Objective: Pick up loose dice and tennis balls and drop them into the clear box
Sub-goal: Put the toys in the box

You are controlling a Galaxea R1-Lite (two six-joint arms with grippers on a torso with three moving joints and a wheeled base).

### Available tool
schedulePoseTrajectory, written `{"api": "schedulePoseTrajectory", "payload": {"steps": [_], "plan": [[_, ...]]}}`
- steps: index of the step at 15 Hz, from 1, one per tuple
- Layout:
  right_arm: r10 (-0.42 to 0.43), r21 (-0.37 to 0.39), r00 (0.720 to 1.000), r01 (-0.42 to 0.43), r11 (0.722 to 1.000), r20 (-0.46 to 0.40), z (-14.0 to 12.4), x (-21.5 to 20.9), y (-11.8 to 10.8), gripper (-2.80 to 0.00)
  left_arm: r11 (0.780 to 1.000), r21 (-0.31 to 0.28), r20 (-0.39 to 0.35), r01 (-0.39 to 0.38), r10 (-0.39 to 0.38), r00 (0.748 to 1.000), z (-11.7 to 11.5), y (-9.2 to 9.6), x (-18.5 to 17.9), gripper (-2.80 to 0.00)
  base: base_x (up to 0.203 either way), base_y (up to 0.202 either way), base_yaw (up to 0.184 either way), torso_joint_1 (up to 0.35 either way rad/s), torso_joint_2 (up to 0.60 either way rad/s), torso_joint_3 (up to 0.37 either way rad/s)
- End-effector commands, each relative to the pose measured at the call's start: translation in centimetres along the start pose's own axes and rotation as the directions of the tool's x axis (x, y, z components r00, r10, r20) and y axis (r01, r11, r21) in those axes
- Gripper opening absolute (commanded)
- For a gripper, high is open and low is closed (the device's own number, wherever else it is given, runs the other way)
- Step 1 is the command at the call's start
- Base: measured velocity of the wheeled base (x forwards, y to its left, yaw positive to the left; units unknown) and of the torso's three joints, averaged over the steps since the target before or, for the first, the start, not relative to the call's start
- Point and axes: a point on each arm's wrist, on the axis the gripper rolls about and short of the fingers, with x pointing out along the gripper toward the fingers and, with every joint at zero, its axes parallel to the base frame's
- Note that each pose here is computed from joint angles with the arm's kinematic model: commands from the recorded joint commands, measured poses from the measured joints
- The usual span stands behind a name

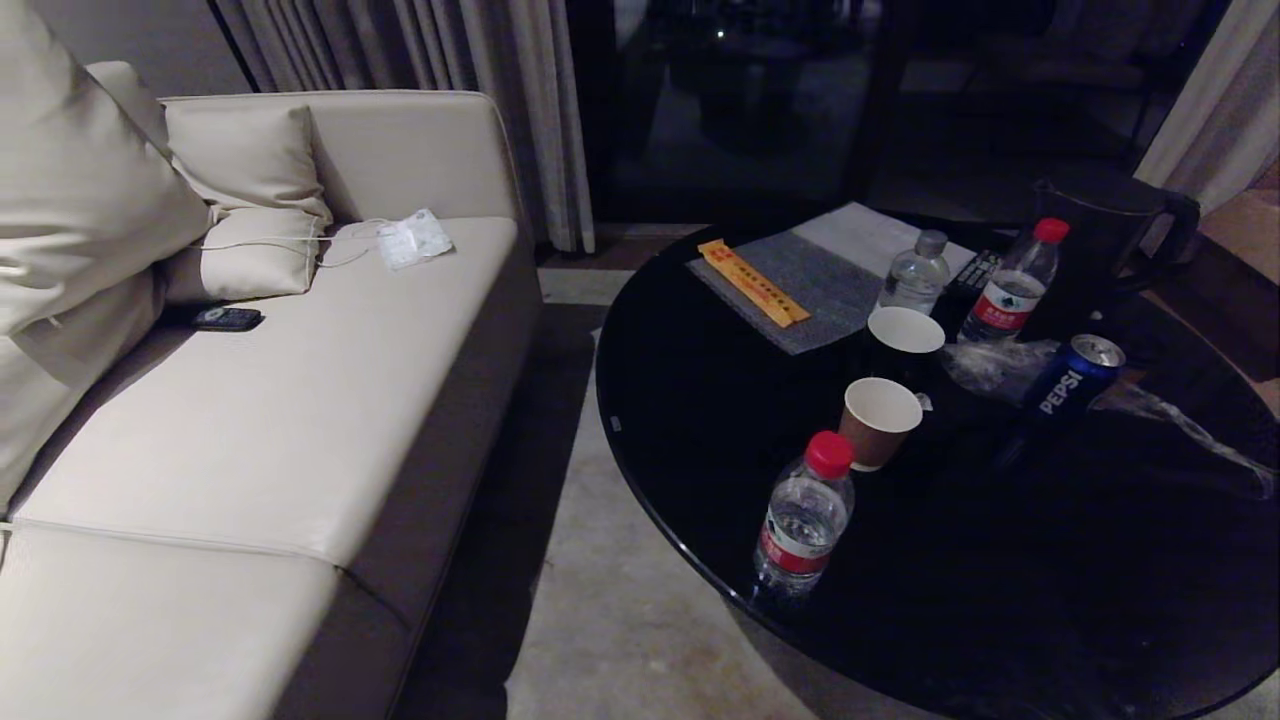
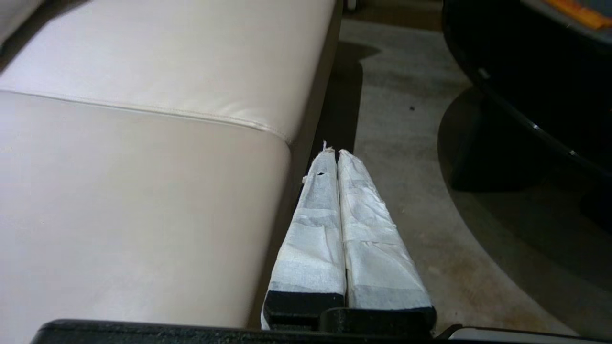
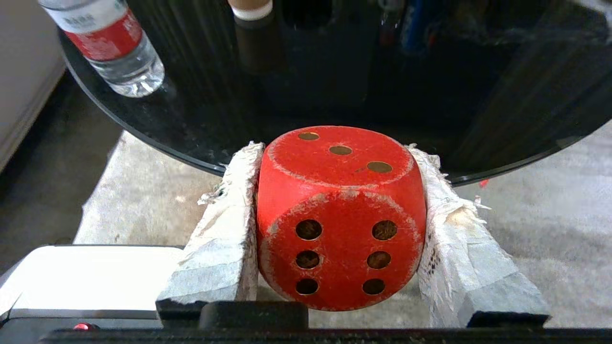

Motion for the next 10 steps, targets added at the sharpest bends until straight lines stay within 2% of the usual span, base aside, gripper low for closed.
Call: {"api": "schedulePoseTrajectory", "payload": {"steps": [1, 10], "plan": [[0.001, 0.0, 1.0, -0.001, 1.0, -0.003, -0.01, 0.01, 0.0, -2.8, 1.0, 0.001, -0.003, -0.001, 0.001, 1.0, -0.04, 0.0, 0.02, -2.8, 0.0, 0.0, 0.0, -0.001, 0.0, 0.2], [0.001, -0.002, 1.0, -0.001, 1.0, -0.003, -0.01, 0.01, 0.0, -2.8, 1.0, 0.005, -0.005, 0.007, -0.007, 1.0, -0.06, -0.01, 0.02, -2.8, 0.0, 0.0, 0.0, 0.002, 0.0, 0.199]]}}
